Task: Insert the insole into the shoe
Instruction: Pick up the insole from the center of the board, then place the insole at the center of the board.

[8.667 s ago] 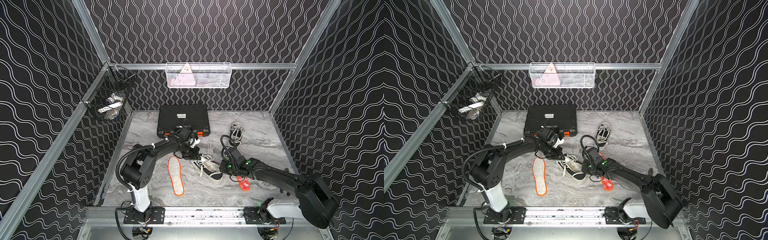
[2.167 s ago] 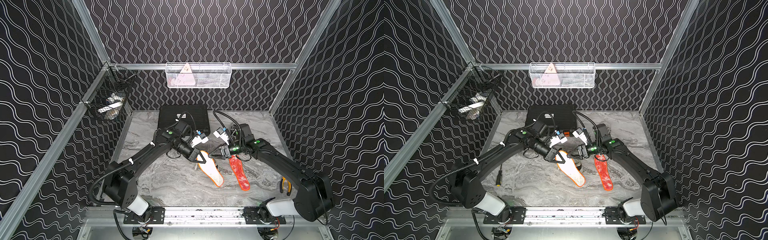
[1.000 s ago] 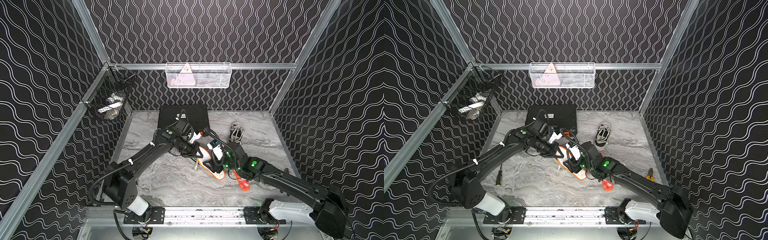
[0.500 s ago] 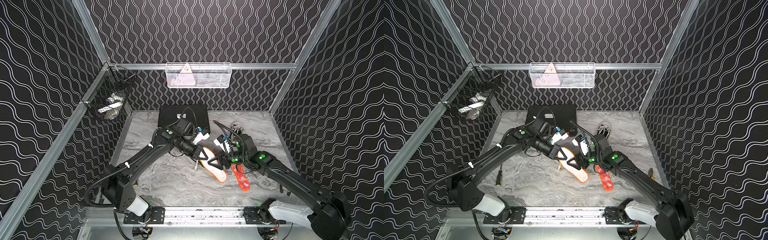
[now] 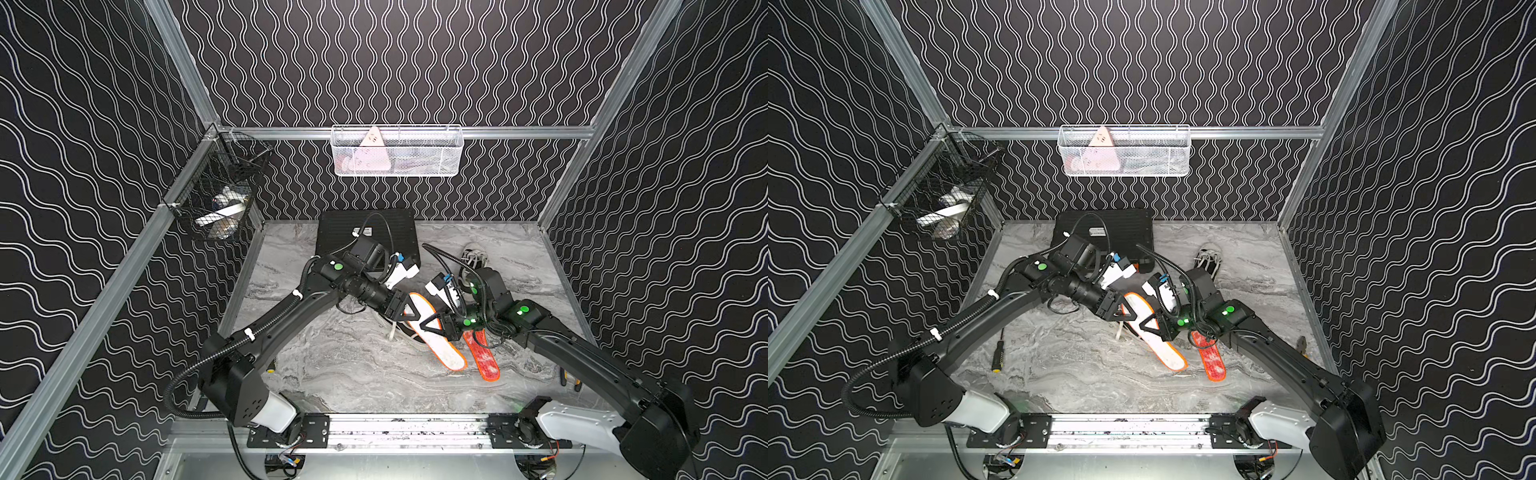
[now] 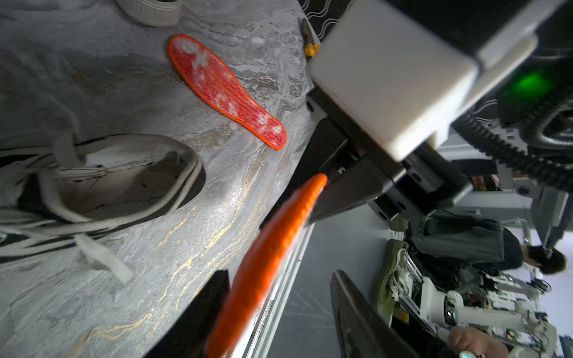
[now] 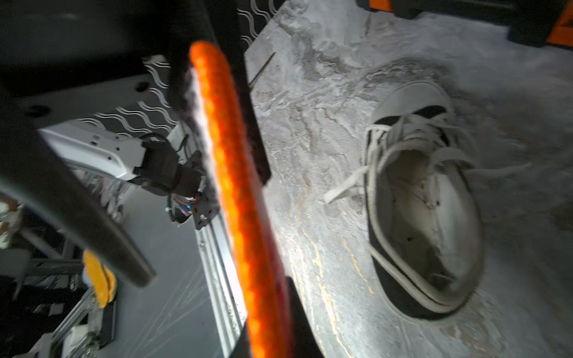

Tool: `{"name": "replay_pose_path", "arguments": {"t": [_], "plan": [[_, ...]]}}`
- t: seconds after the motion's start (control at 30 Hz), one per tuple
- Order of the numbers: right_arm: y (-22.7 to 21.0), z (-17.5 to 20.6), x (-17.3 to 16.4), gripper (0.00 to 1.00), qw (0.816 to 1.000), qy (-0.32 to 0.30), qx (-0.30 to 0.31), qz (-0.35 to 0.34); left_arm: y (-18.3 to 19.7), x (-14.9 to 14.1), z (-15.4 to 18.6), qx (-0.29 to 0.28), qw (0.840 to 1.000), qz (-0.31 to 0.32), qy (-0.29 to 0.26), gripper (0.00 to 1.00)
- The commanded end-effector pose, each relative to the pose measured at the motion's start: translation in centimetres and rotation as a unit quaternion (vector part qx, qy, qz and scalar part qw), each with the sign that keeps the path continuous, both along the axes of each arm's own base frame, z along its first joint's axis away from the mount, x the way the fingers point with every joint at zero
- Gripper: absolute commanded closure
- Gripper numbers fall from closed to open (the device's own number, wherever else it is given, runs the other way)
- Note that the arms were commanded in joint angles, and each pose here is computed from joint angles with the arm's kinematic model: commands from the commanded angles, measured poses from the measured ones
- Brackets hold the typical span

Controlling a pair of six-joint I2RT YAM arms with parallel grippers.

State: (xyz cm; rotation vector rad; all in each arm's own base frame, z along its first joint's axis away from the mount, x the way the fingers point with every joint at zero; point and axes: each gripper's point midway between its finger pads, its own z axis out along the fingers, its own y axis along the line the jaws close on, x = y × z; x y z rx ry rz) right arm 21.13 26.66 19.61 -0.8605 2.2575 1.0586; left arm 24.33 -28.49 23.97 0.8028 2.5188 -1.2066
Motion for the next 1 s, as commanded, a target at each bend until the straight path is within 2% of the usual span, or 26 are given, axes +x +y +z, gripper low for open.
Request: {"name": "replay_pose_path", "arguments": {"t": [0.0,0.13,0.23,0.33,0.4,0.47,0.53,0.57,0.67,0.77,0.97], "plan": [[-2.3,-1.1,3.0,0.9,0.993,-0.049,-0.056,-0.092,1.2,2.3,-0.1,0.031,0.997,0.073,-0.005,0.36],[-2.5,-0.7,3.8,0.89,0.99,-0.07,-0.056,-0.107,1.0,3.2,0.8,0.008,0.995,0.1,0.008,0.35],[-3.9,-1.3,5.5,0.89,0.979,-0.073,-0.093,-0.164,1.5,4.0,0.2,0.031,0.991,0.13,0.018,0.34],[-7.5,-2.3,7.9,0.89,0.944,-0.08,-0.177,-0.268,2.8,5.1,-1.0,0.072,0.982,0.175,0.027,0.35],[-8.2,-3.0,7.6,0.88,0.929,-0.087,-0.223,-0.284,3.1,5.5,-1.8,0.083,0.976,0.198,0.048,0.35],[-7.2,-3.5,7.0,0.87,0.926,-0.099,-0.233,-0.28,2.5,5.8,-2.0,0.07,0.973,0.208,0.067,0.36],[-5.1,-3.9,6.0,0.87,0.937,-0.086,-0.218,-0.259,3.7,6.5,-2.2,0.083,0.963,0.248,0.062,0.36],[-4.0,-3.9,5.6,0.87,0.941,-0.085,-0.21,-0.25,5.0,6.9,-2.4,0.098,0.955,0.272,0.061,0.36],[0.1,-4.2,3.7,0.85,0.951,-0.092,-0.199,-0.216,11.9,8.3,-3.5,0.15,0.913,0.373,0.076,0.36],[3.9,-5.5,2.0,0.83,0.954,-0.102,-0.211,-0.187,18.2,8.8,-4.2,0.167,0.868,0.459,0.089,0.36],[10.9,-9.4,0.5,0.83,0.949,-0.133,-0.248,-0.14,26.0,7.2,-6.2,0.179,0.798,0.564,0.117,0.36]]}}
